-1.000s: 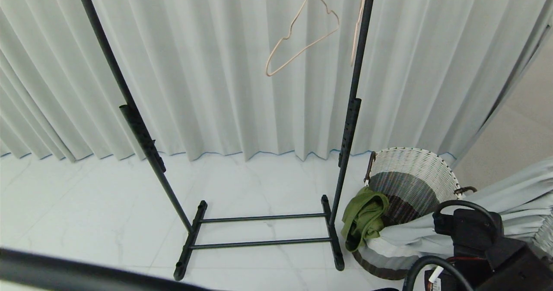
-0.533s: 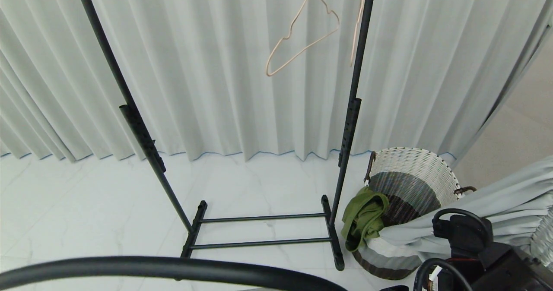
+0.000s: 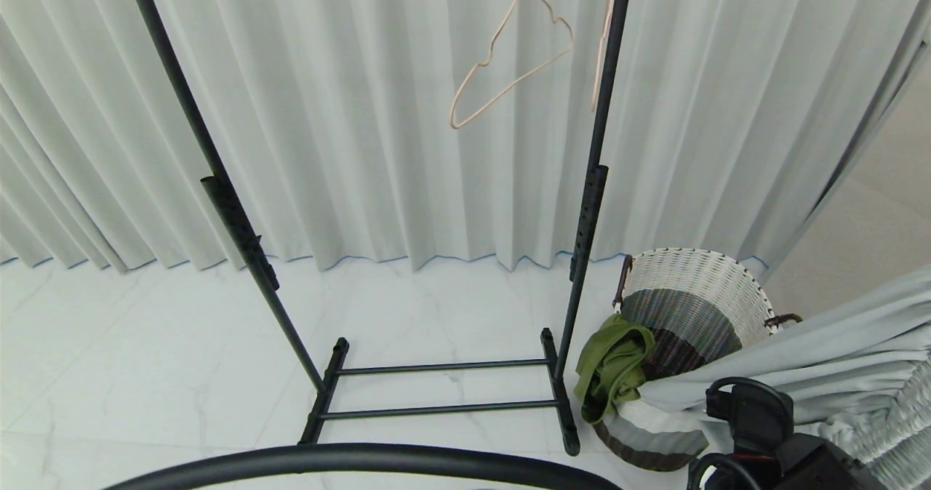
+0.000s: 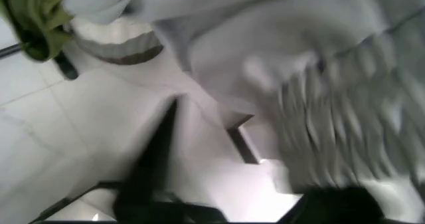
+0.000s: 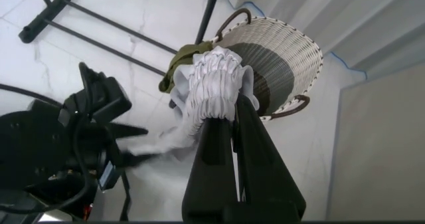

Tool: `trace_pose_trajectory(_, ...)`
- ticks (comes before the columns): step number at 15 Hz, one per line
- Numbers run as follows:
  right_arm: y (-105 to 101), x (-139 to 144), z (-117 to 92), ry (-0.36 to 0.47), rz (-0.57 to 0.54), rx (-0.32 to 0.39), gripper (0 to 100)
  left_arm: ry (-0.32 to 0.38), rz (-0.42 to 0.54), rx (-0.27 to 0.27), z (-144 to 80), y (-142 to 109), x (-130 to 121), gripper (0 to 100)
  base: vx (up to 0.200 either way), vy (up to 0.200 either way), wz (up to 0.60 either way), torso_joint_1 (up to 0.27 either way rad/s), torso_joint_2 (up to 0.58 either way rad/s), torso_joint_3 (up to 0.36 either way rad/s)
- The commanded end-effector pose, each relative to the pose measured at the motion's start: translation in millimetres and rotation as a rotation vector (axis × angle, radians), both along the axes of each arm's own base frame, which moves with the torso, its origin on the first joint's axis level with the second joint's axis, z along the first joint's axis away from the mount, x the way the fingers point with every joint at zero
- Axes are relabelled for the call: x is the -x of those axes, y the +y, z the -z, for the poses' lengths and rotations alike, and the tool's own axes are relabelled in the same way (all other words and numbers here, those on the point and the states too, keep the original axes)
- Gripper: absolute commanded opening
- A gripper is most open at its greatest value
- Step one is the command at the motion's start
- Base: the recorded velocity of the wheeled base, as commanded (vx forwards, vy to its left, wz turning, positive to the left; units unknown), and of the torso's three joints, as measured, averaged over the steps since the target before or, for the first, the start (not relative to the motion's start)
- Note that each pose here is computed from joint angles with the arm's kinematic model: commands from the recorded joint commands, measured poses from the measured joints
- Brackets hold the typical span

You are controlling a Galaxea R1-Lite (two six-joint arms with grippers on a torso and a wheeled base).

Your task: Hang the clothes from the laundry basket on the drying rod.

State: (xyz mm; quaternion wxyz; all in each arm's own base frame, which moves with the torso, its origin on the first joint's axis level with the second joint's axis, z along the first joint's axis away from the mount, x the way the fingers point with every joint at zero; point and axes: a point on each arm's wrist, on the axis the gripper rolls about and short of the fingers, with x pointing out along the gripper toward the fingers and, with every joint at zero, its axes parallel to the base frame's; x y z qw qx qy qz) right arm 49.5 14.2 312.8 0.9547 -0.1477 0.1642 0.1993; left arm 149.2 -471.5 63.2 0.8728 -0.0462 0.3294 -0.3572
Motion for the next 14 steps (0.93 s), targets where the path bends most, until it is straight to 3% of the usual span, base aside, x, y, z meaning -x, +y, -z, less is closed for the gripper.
trace_pose_trajectory(1, -0.1, 0.2, 0.7, 0.004, 0.004, -0.002, 0, -0.012, -0.020, -0.031, -3.6, 11.7, 3.2, 0, 0.000, 0.000, 0.00, 0.000, 0.00, 0.000)
trace_pose_trajectory(5, 0.9, -4.2, 1.7, 0.019, 0.001, -0.004, 0, -0.017, -0.045, -0.104, -20.8, 59.2, 16.0, 0, 0.000, 0.000, 0.00, 0.000, 0.00, 0.000)
trace_pose_trajectory(7, 1.2, -4.6, 1.6, 0.019, -0.005, -0.006, 0, -0.034, -0.064, -0.054, -38.1, 82.5, 16.3, 0, 0.000, 0.000, 0.00, 0.000, 0.00, 0.000)
trace_pose_trajectory(9, 2.8, -2.4, 0.9, 0.018, -0.073, -0.027, 0, -0.062, -0.086, -0.024, -67.5, 122.2, 9.9, 0, 0.000, 0.000, 0.00, 0.000, 0.00, 0.000)
trace_pose_trajectory(14, 9.8, -6.0, 0.6, 0.001, -0.186, -0.033, 0, -0.089, -0.029, 0.037, -111.1, 183.6, 18.3, 0, 0.000, 0.000, 0.00, 0.000, 0.00, 0.000)
